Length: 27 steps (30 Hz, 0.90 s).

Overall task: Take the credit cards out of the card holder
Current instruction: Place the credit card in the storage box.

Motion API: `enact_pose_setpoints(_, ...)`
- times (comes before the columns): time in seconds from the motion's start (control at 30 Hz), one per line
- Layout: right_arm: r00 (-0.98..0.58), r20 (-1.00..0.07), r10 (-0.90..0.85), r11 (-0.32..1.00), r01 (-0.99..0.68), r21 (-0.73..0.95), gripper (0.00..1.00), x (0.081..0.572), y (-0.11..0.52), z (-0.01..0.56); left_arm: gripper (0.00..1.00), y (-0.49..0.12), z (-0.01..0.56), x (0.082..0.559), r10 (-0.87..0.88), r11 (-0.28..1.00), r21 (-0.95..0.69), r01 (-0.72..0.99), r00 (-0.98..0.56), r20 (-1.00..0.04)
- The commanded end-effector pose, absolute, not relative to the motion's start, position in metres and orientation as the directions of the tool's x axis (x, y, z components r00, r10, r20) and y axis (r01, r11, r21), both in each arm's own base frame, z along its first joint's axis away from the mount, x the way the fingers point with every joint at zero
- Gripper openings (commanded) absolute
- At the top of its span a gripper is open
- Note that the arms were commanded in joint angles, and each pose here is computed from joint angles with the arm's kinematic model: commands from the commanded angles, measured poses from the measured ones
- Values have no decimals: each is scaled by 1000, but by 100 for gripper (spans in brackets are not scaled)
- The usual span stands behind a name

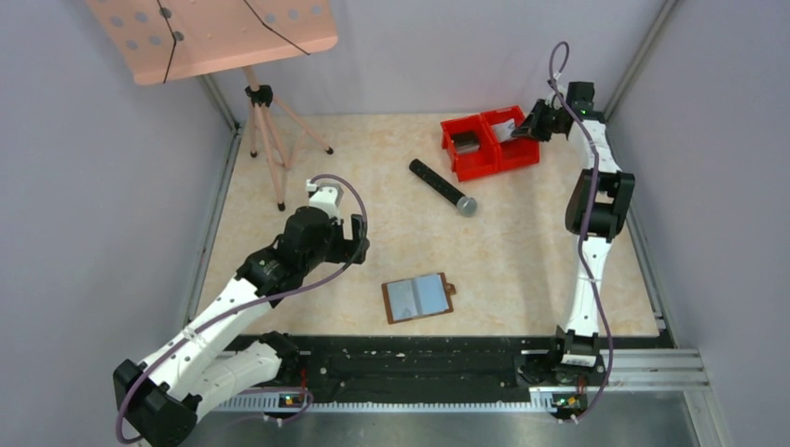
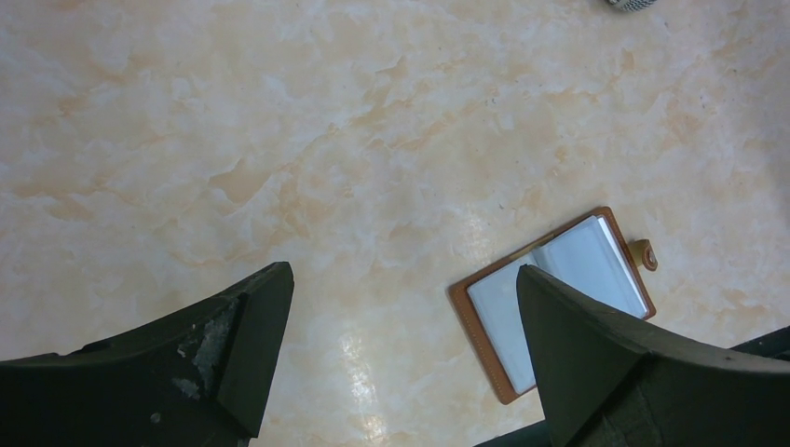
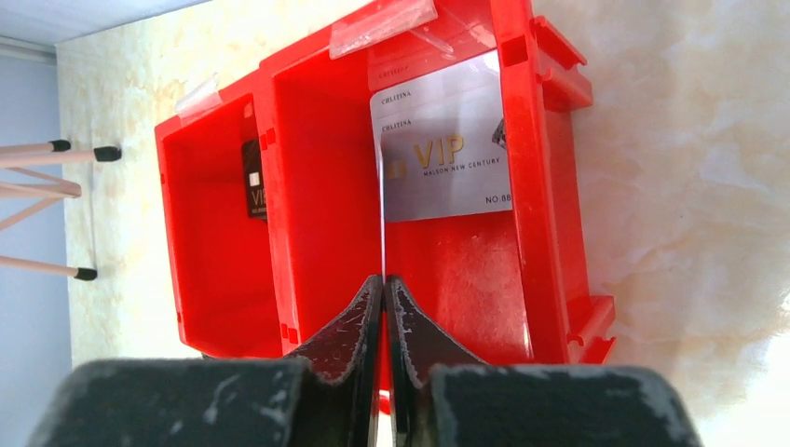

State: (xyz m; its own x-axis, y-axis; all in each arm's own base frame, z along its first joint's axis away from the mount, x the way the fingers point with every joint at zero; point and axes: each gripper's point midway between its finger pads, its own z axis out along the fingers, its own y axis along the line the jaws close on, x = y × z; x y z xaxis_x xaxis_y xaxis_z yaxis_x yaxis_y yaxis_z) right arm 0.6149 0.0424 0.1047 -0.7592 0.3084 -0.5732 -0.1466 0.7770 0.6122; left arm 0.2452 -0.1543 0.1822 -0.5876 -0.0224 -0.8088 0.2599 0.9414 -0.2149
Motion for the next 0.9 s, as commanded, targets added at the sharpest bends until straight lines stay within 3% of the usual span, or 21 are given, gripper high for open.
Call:
enact_pose_setpoints(0.0, -704, -643, 301, 776, -212, 594, 5, 633, 47, 125, 95, -164, 196, 252, -56, 925, -253, 283, -558, -828)
enact_pose_setpoints(0.27, -684, -656, 320, 789, -192, 584, 9, 643, 46, 123, 95, -171, 193, 252, -70, 914, -282, 290, -572, -818)
enact_pose_setpoints(0.5, -668, -660, 344, 787, -179, 591, 0, 651, 48, 123, 95, -173, 192, 252, -80, 910, -295, 290, -576, -813)
enact_pose_setpoints(0.87, -633, -657, 408, 742, -189, 643, 0, 661, 48, 135, 95, -175, 189, 250, -88, 904, -311, 292, -586, -806)
